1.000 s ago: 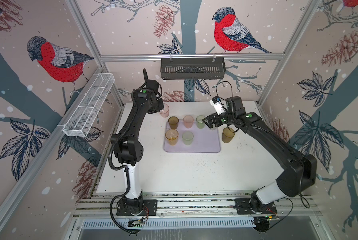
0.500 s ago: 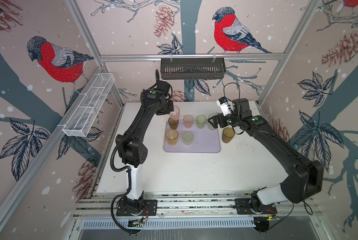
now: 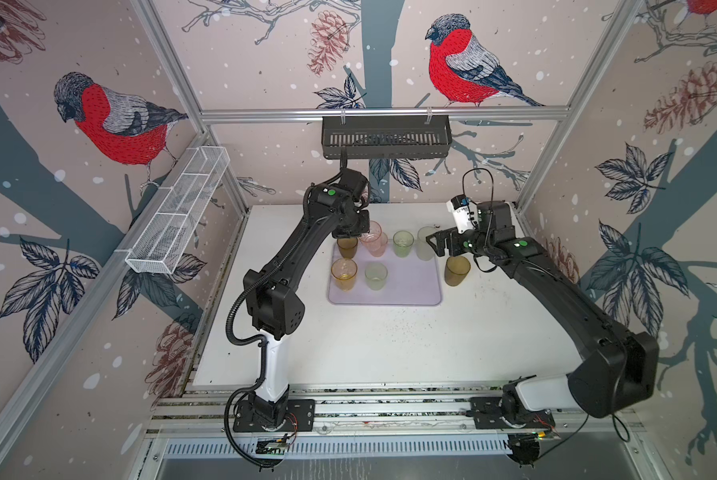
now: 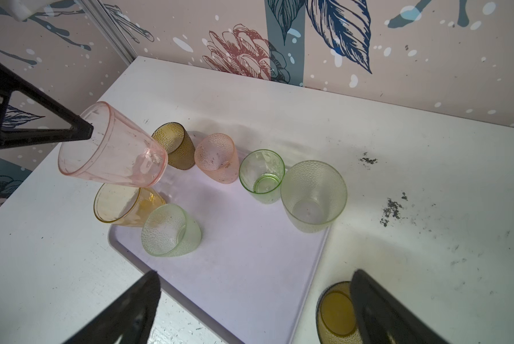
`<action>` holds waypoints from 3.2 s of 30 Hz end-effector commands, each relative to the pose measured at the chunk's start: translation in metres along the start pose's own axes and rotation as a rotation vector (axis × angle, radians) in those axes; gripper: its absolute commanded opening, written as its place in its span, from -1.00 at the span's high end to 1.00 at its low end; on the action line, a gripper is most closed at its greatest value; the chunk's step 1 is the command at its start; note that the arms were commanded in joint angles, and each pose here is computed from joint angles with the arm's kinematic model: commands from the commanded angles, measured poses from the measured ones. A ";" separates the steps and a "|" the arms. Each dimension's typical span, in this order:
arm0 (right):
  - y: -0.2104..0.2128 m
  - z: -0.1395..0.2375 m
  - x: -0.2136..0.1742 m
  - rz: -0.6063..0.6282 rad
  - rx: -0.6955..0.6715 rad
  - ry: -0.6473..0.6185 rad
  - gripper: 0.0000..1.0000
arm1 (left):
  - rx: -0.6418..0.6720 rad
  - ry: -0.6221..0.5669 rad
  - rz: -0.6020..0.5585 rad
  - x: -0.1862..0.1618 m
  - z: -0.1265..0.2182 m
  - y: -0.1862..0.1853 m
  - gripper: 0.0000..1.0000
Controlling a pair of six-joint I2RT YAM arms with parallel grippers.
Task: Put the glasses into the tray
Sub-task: 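Lift the clear pink glass and carry it over the tray with the left gripper, then lower the clear pink glass onto the tray beside the frosted green glass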
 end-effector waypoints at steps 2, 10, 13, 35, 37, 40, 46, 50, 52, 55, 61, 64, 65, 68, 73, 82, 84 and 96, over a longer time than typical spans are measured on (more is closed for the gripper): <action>-0.004 0.003 0.002 -0.006 -0.029 -0.020 -1.00 | -0.009 0.036 0.003 -0.011 -0.005 -0.010 1.00; -0.004 0.000 -0.003 -0.016 -0.034 -0.007 -1.00 | -0.025 0.064 -0.033 -0.030 -0.019 -0.033 1.00; -0.004 0.001 -0.003 -0.015 -0.037 -0.007 -1.00 | -0.028 0.072 -0.044 -0.035 -0.023 -0.039 1.00; -0.008 -0.001 -0.009 -0.027 -0.049 0.004 -1.00 | -0.038 0.111 -0.074 -0.072 -0.064 -0.077 0.98; -0.009 -0.001 -0.010 -0.030 -0.050 0.004 -1.00 | -0.026 0.113 -0.072 -0.074 -0.067 -0.078 0.98; -0.010 0.000 -0.010 -0.034 -0.053 0.002 -1.00 | -0.020 0.116 -0.064 -0.076 -0.071 -0.078 0.98; -0.012 0.000 -0.012 -0.042 -0.054 0.004 -1.00 | -0.003 0.123 -0.049 -0.080 -0.078 -0.077 0.98; -0.012 0.000 -0.012 -0.043 -0.054 0.002 -1.00 | 0.019 0.121 -0.034 -0.081 -0.082 -0.075 0.98; -0.013 0.000 -0.011 -0.043 -0.055 0.000 -1.00 | 0.027 0.119 -0.032 -0.082 -0.083 -0.075 0.98; -0.013 0.000 -0.011 -0.045 -0.055 0.000 -1.00 | 0.045 0.114 -0.026 -0.084 -0.086 -0.074 0.98; -0.014 -0.001 -0.010 -0.046 -0.055 0.002 -1.00 | 0.069 0.116 -0.011 -0.088 -0.094 -0.072 0.98; -0.014 -0.002 -0.010 -0.047 -0.054 0.004 -1.00 | 0.087 0.119 -0.010 -0.091 -0.099 -0.070 0.98; -0.014 -0.002 -0.010 -0.046 -0.054 0.005 -1.00 | 0.091 0.120 -0.010 -0.092 -0.100 -0.070 0.98; -0.014 -0.001 -0.010 -0.047 -0.054 0.004 -1.00 | 0.099 0.120 -0.012 -0.094 -0.103 -0.070 0.97; -0.015 -0.002 -0.009 -0.048 -0.055 0.004 -1.00 | 0.107 0.125 -0.013 -0.096 -0.108 -0.070 0.98; -0.014 -0.003 -0.009 -0.049 -0.054 0.006 -1.00 | 0.125 0.134 -0.015 -0.100 -0.114 -0.067 0.98; -0.015 -0.003 -0.009 -0.049 -0.055 0.005 -1.00 | 0.131 0.136 -0.014 -0.101 -0.116 -0.067 0.98; -0.015 -0.003 -0.010 -0.049 -0.057 0.008 -1.00 | 0.153 0.130 -0.023 -0.106 -0.120 -0.065 0.98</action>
Point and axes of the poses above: each gripper's point midway between its finger pads, its own z axis back along the fingers, its own y axis along the line the jaws close on, x = y × z, the point moved 7 cm from there along z, back along the fingers, and after that the axes turned 15 degrees about z, right-handed, at the moved point
